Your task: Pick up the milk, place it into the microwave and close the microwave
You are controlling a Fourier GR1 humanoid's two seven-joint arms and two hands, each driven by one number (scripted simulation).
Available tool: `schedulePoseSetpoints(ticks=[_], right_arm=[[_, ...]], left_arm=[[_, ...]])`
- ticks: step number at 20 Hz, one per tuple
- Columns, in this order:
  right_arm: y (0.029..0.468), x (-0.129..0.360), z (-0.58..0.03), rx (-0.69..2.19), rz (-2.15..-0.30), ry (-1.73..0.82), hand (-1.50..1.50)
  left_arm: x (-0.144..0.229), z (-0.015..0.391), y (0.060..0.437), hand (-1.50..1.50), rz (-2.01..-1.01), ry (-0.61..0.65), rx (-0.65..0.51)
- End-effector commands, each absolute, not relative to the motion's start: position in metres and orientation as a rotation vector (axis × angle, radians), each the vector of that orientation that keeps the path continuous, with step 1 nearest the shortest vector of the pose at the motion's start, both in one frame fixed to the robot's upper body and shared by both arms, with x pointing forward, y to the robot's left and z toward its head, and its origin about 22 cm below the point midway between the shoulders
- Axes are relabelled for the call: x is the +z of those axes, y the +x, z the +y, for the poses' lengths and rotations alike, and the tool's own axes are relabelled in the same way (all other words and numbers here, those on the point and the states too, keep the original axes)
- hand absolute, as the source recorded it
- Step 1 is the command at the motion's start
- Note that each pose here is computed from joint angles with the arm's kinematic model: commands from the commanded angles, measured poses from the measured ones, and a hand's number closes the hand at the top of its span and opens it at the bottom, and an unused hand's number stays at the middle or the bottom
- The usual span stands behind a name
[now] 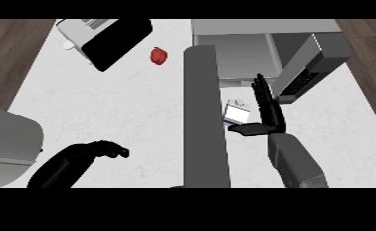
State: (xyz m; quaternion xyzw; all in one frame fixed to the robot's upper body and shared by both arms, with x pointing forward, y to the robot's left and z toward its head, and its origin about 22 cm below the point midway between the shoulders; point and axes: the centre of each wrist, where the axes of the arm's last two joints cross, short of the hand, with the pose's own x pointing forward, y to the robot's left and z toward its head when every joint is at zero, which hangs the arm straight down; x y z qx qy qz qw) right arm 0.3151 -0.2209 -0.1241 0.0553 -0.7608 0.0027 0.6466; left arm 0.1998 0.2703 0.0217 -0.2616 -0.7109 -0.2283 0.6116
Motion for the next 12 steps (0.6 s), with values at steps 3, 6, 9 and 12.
schedulePoseSetpoints(ticks=[3,6,9,12], right_arm=[[0.266,-0.149,-0.268,0.008,-1.705,0.044,-1.50],[0.243,-0.154,-0.283,0.000,-1.715,0.014,-1.50],[0.203,-0.166,-0.295,-0.035,-1.709,0.015,-1.50],[0.165,-0.171,-0.307,-0.050,-1.715,-0.024,-1.50]], left_arm=[[0.015,0.236,0.218,1.50,-1.635,-0.570,-0.592],[0.004,0.237,0.236,1.50,-1.610,-0.555,-0.623],[0.008,0.214,0.245,1.50,-1.590,-0.540,-0.693],[-0.008,0.198,0.240,1.50,-1.591,-0.554,-0.760]])
